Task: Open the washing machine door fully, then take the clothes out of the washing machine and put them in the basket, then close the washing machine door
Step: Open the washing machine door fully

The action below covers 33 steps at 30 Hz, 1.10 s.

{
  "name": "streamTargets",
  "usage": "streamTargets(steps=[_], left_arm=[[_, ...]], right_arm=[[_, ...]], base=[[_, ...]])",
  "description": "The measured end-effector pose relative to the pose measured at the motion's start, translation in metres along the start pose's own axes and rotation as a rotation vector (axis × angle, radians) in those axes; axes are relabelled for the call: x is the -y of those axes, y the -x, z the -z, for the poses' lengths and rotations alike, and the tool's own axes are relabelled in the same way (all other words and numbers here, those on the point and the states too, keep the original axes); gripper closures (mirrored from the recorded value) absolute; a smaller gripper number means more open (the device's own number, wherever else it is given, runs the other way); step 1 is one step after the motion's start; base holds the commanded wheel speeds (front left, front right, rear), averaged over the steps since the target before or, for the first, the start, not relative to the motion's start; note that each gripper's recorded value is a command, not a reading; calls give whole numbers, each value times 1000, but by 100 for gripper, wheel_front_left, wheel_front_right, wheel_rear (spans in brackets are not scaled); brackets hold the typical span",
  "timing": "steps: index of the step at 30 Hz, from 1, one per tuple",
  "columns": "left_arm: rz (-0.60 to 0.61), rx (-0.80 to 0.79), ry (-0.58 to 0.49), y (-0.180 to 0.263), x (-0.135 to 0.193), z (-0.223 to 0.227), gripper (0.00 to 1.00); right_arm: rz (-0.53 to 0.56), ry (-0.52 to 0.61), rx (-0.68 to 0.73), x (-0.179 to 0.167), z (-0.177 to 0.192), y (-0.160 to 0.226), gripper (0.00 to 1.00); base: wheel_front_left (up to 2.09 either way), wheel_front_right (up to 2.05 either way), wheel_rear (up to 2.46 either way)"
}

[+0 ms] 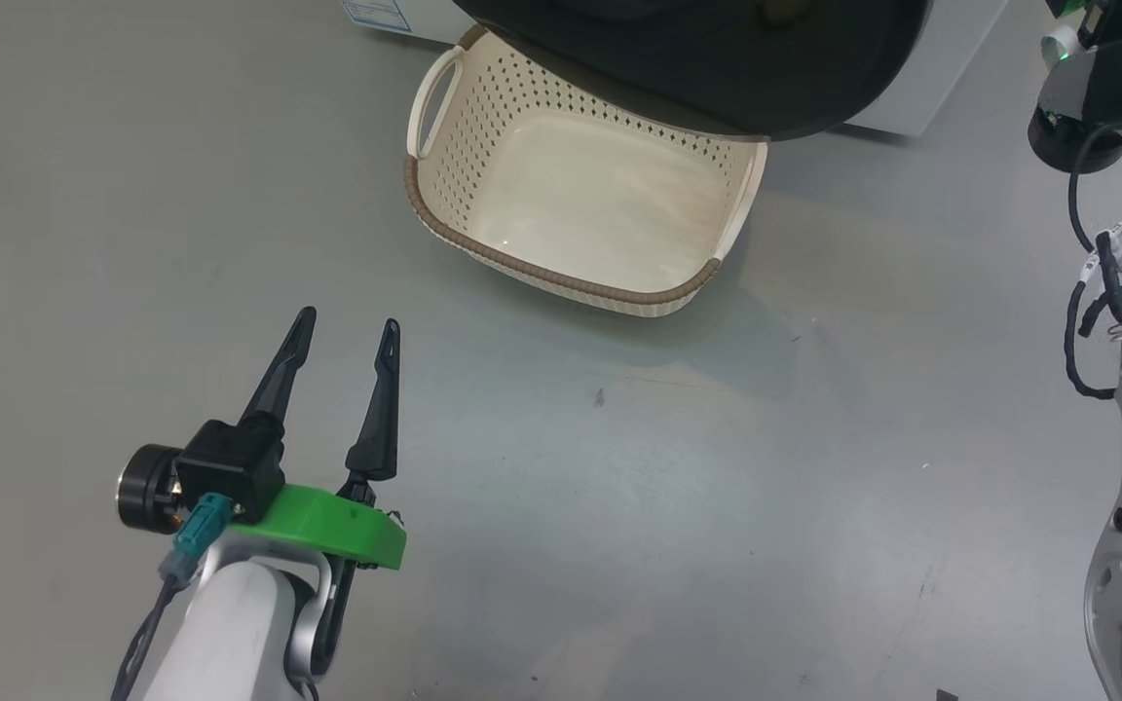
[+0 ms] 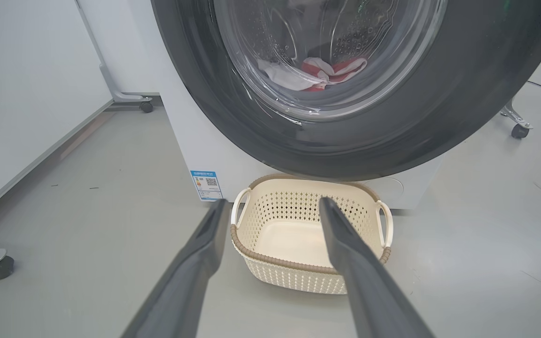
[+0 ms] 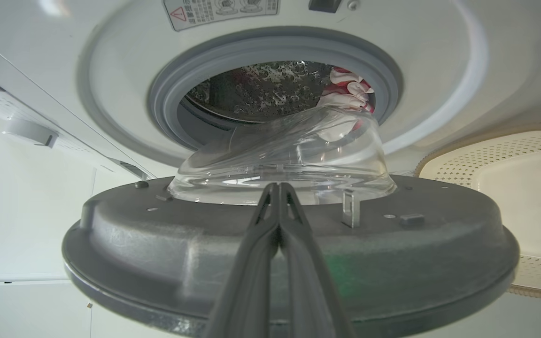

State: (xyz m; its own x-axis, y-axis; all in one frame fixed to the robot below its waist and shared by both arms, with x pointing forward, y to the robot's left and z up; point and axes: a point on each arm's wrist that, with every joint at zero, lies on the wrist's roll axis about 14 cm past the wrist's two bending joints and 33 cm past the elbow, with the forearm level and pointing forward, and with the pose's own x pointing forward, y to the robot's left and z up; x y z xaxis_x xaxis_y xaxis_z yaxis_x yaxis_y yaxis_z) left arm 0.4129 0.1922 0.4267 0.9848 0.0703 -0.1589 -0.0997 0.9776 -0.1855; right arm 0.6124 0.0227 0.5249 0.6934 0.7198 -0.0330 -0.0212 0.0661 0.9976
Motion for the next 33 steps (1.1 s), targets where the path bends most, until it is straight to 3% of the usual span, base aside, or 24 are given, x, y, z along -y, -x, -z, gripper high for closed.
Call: streamTargets(steps=[7,33], left_arm=[[1,-1,4,0,0,0,0],[-16,2,-5,-1,-4,-1,0]], right_arm=[[-22,-60,-45,-8,3,-8,100],[36,-293,-166,29,24,-14,100]], base=[[0,0,0],[0,0,0]])
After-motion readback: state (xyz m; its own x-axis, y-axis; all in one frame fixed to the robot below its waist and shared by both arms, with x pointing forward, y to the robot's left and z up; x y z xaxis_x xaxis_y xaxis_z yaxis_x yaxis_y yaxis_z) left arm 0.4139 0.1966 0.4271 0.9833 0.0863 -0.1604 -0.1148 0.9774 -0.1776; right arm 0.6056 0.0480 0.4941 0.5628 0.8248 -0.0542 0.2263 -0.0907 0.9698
